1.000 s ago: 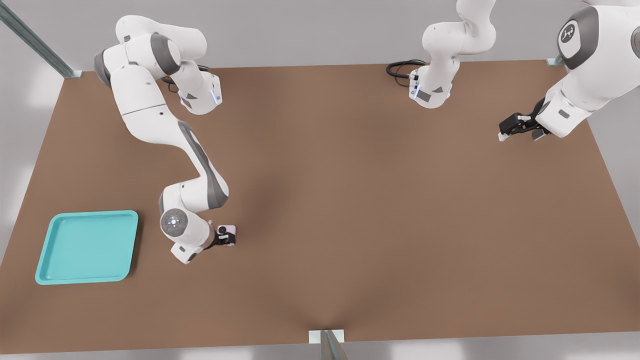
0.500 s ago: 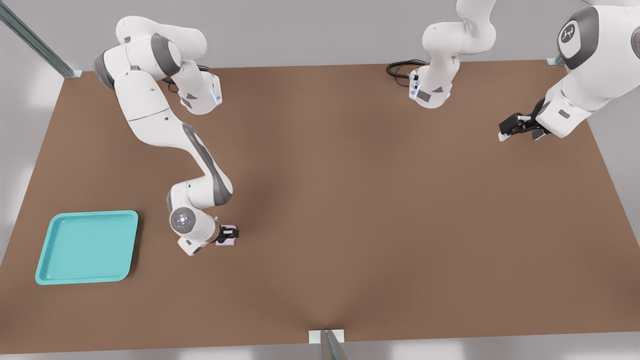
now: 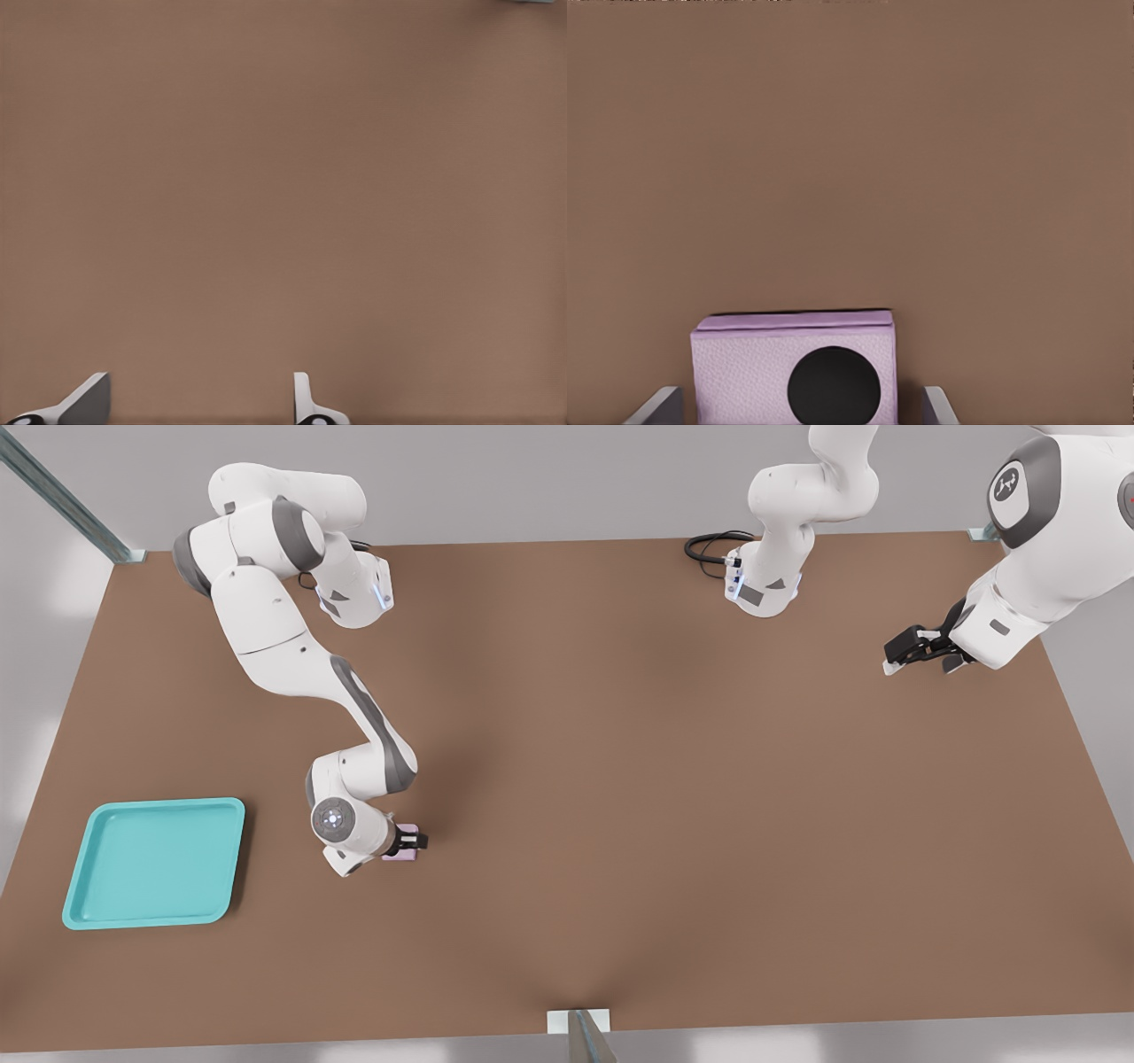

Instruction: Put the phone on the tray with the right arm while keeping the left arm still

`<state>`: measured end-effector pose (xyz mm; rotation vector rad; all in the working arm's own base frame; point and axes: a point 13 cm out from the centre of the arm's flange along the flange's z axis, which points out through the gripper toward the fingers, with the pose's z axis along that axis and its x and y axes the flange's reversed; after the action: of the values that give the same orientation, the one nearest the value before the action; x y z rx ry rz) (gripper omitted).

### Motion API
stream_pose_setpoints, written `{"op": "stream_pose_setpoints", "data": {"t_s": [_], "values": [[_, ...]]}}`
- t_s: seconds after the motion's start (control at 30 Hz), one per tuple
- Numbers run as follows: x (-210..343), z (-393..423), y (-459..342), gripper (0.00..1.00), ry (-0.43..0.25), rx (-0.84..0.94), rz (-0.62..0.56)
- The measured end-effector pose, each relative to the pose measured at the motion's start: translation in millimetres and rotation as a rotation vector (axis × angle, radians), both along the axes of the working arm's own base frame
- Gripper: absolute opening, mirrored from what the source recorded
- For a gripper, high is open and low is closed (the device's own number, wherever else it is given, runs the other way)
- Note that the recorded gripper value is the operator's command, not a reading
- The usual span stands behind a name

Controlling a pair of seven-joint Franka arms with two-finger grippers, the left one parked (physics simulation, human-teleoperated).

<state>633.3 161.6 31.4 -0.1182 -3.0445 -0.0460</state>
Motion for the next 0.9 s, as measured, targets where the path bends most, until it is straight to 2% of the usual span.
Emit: {"op": "stream_pose_setpoints", "data": {"t_s": [0.03, 0.07, 0.1, 0.5, 0.6, 0.73, 0.9], "values": [[0.6, -0.1, -0.6, 1.0, -0.002, -0.003, 0.0], [1.1, -0.1, -1.2, 0.9, -0.004, -0.005, -0.001], [1.4, 0.0, -1.1, 0.85, -0.006, -0.006, -0.002], [3.4, -1.4, -2.5, 0.85, -0.011, -0.012, -0.022], [4.2, -1.0, -2.8, 0.79, -0.013, -0.012, -0.027], [6.5, 2.2, -0.5, 0.78, -0.018, -0.009, -0.029], [24.3, 44.8, -2.4, 0.78, -0.055, -0.007, -0.033]]}}
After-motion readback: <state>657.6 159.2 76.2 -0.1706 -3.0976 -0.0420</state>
